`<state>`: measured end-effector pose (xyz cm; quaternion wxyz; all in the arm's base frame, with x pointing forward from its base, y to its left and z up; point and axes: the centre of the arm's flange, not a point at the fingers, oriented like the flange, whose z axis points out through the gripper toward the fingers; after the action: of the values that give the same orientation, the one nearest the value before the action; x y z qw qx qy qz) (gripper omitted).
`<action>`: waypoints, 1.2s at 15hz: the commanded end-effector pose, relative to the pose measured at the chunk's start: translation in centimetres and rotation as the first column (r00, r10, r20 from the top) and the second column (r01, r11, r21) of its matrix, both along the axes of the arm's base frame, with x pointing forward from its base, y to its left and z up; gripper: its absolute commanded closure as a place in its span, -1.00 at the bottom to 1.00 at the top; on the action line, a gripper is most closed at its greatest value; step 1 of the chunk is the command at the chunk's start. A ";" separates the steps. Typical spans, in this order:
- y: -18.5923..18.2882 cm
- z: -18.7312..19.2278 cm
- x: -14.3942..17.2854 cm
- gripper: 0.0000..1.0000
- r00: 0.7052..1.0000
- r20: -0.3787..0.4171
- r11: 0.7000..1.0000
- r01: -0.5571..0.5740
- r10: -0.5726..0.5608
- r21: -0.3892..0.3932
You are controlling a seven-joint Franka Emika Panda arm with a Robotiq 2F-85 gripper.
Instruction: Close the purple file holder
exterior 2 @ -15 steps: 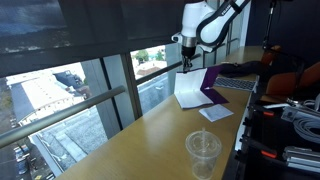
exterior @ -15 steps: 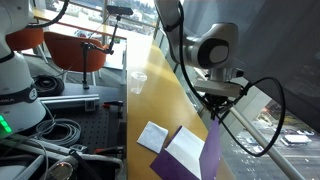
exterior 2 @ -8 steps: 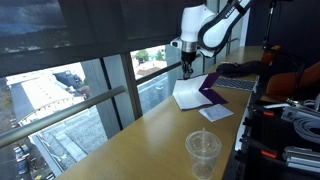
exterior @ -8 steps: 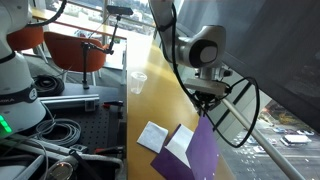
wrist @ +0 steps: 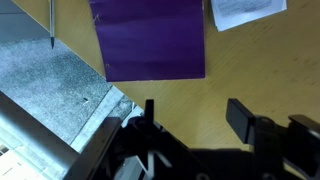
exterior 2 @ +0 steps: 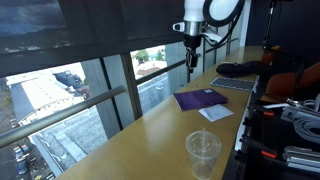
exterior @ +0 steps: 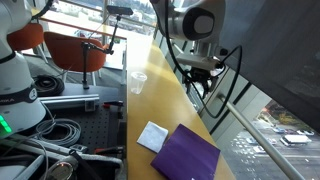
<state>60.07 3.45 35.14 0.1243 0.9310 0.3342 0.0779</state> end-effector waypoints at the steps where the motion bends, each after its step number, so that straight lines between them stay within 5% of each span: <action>1: -0.2 3.5 -1.3 -1.00 0.983 -0.111 0.986 0.153 -0.146 0.063; 4: -0.4 5.2 -1.8 -1.00 0.946 -0.174 0.946 0.297 -0.274 0.125; 7: -0.8 7.3 -2.1 -1.00 0.902 -0.135 0.884 0.429 -0.409 0.188; 13: -2.0 10.6 -5.2 -1.00 0.732 -0.099 0.712 0.679 -0.674 0.181; 18: -2.7 12.5 -8.9 -1.00 0.649 -0.124 0.630 0.759 -0.750 0.164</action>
<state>54.30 1.13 46.23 0.0375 0.9966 -0.0638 0.0360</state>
